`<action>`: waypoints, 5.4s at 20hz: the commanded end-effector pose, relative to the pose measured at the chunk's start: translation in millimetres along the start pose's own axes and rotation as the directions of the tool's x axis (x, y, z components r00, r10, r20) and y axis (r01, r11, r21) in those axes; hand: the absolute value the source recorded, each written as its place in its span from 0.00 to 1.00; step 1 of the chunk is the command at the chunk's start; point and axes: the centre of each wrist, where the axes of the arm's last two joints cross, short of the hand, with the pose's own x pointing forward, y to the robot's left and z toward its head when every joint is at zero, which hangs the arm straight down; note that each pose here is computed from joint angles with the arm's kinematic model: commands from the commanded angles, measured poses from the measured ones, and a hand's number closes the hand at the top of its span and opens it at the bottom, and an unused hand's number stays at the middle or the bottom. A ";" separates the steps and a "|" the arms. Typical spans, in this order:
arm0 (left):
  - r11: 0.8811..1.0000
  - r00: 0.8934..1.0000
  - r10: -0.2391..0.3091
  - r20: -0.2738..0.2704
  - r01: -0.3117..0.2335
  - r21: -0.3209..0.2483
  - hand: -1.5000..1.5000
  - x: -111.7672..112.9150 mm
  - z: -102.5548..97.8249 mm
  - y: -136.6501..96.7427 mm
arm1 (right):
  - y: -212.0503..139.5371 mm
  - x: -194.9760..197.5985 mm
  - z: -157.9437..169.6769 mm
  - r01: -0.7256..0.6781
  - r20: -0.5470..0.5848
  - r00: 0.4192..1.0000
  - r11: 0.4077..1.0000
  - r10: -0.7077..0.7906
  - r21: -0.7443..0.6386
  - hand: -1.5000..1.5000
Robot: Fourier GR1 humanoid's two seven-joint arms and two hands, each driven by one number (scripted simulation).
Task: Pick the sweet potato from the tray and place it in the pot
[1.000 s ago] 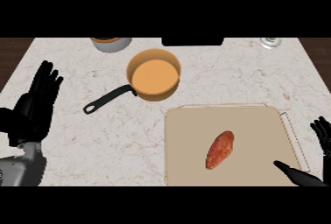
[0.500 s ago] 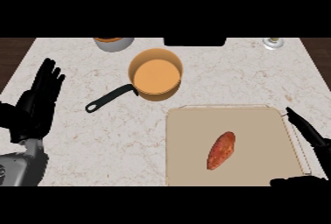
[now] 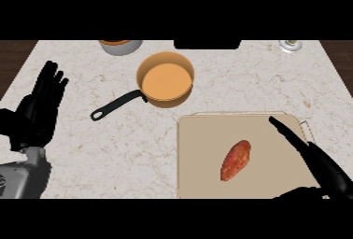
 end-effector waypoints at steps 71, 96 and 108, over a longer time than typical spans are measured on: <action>0.999 1.000 -0.001 -0.023 0.000 -0.032 0.50 -2.6 -6.4 -11.8 | 166.0 258.4 5.1 -0.164 0.537 0.799 0.957 0.271 -0.238 1.00; 1.000 1.000 -0.015 0.018 0.015 -0.027 0.50 -6.1 -3.8 -13.5 | 108.4 246.0 -176.6 -0.301 0.265 0.828 0.791 0.494 -0.533 1.00; 0.999 0.999 -0.009 0.031 0.011 -0.050 0.50 2.9 -6.7 -10.5 | 96.0 224.6 -241.5 -0.363 0.151 0.852 0.775 0.500 -0.517 1.00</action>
